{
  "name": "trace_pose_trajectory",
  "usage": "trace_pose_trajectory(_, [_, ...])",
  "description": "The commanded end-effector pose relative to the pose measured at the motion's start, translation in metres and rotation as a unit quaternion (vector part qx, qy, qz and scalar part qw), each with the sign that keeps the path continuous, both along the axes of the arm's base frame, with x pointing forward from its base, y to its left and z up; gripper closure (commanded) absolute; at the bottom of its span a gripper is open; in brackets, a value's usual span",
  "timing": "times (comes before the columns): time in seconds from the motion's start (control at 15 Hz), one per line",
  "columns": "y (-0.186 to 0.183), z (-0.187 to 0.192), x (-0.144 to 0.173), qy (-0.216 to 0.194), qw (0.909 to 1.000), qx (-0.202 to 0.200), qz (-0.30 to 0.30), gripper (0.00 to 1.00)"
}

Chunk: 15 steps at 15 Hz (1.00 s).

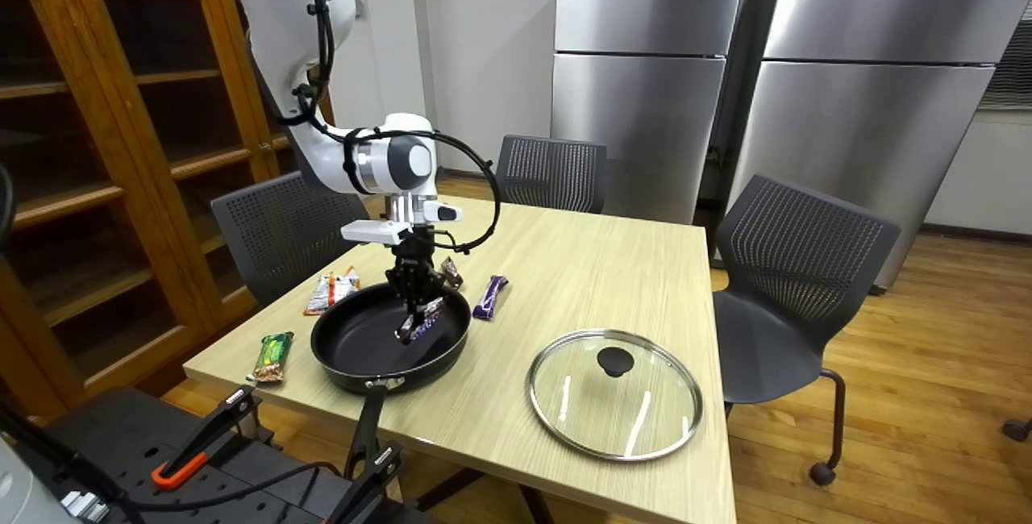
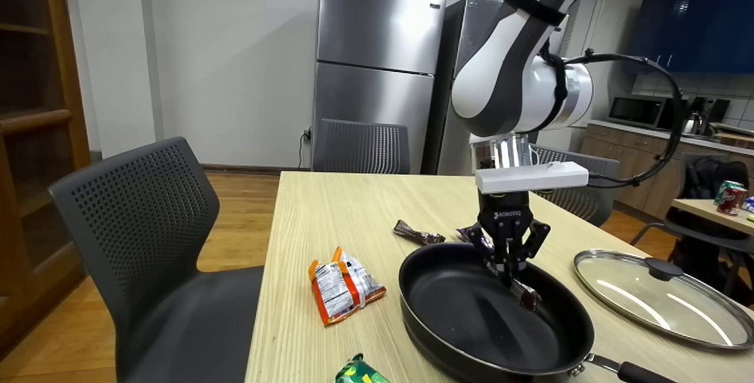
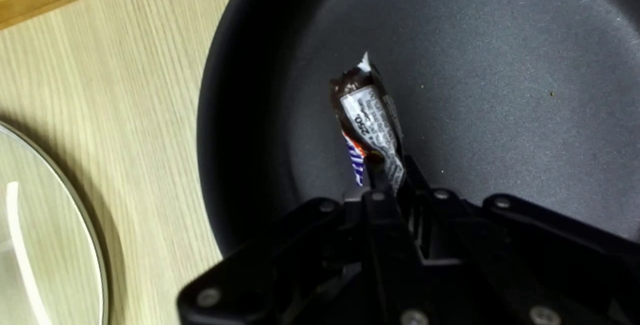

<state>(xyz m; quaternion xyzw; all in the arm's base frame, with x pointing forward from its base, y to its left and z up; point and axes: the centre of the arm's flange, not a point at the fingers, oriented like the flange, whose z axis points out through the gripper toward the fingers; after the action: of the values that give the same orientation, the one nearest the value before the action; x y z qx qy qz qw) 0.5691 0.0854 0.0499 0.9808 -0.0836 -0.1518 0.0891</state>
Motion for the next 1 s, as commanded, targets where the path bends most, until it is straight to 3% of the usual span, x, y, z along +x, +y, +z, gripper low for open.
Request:
trace_pose_trajectory(0.0, [0.003, -0.004, 0.014, 0.019, 0.9998, -0.01, 0.0, 0.97])
trace_pose_trajectory(0.13, [0.002, -0.006, 0.014, 0.024, 0.9996, -0.011, 0.0, 0.97])
trace_pose_trajectory(0.2, [0.002, -0.006, 0.014, 0.028, 0.9995, -0.012, 0.0, 0.64])
trace_pose_trajectory(0.33, [0.001, -0.005, 0.014, 0.032, 0.9994, -0.014, 0.001, 0.57])
trace_pose_trajectory(0.8, [-0.017, 0.022, 0.012, 0.019, 0.9995, -0.018, 0.015, 0.05])
trace_pose_trajectory(0.93, [-0.024, 0.03, 0.018, 0.009, 0.9996, -0.02, 0.019, 0.0])
